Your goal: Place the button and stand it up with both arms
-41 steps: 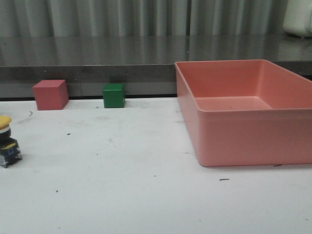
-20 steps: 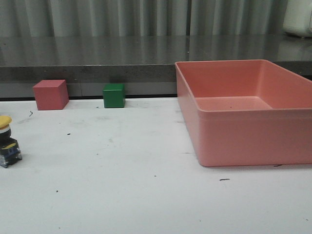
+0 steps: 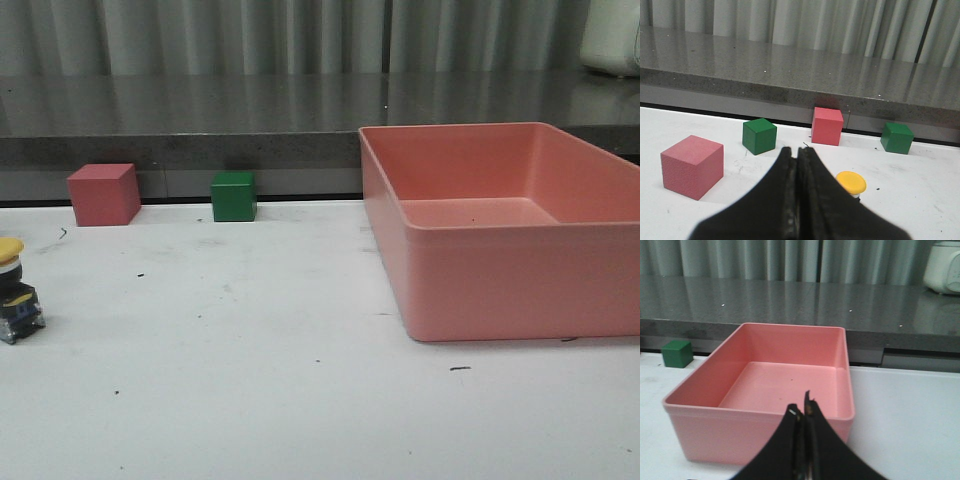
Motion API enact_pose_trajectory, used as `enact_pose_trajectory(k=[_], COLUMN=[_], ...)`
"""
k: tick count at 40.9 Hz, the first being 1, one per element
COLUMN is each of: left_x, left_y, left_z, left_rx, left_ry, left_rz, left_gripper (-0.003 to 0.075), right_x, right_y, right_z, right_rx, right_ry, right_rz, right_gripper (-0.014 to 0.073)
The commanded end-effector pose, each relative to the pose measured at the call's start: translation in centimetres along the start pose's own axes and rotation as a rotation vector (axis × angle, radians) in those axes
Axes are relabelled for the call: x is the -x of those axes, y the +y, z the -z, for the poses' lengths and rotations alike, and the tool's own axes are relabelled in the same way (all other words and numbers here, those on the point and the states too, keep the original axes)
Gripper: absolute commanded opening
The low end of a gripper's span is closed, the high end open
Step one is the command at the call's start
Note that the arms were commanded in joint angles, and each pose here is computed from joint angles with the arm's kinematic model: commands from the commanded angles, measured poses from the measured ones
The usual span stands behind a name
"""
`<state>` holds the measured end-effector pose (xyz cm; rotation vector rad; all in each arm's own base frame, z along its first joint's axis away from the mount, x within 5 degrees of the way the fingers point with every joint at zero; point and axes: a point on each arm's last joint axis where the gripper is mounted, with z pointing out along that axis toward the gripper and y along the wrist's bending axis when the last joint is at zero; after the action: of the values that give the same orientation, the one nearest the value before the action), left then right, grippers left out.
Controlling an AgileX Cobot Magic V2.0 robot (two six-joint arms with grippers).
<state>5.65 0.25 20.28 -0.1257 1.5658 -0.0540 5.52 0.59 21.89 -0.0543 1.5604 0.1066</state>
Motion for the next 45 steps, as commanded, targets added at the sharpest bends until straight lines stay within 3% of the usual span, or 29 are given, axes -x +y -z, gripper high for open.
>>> enact_pose_trajectory(k=[1, 45], left_x=[0.4, 0.4], left_y=[0.0, 0.0], left_z=[0.2, 0.2], left_rx=[-0.006, -0.006], left_ry=[-0.091, -0.091], left_rz=[0.013, 0.013], left_gripper=[-0.002, -0.002], right_x=[0.6, -0.5], right_y=[-0.3, -0.6], right_z=[0.3, 0.2], right_rx=[-0.049, -0.088], right_ry=[-0.155, -0.166], right_rz=[0.006, 0.01], right_gripper=[-0.0068, -0.0068])
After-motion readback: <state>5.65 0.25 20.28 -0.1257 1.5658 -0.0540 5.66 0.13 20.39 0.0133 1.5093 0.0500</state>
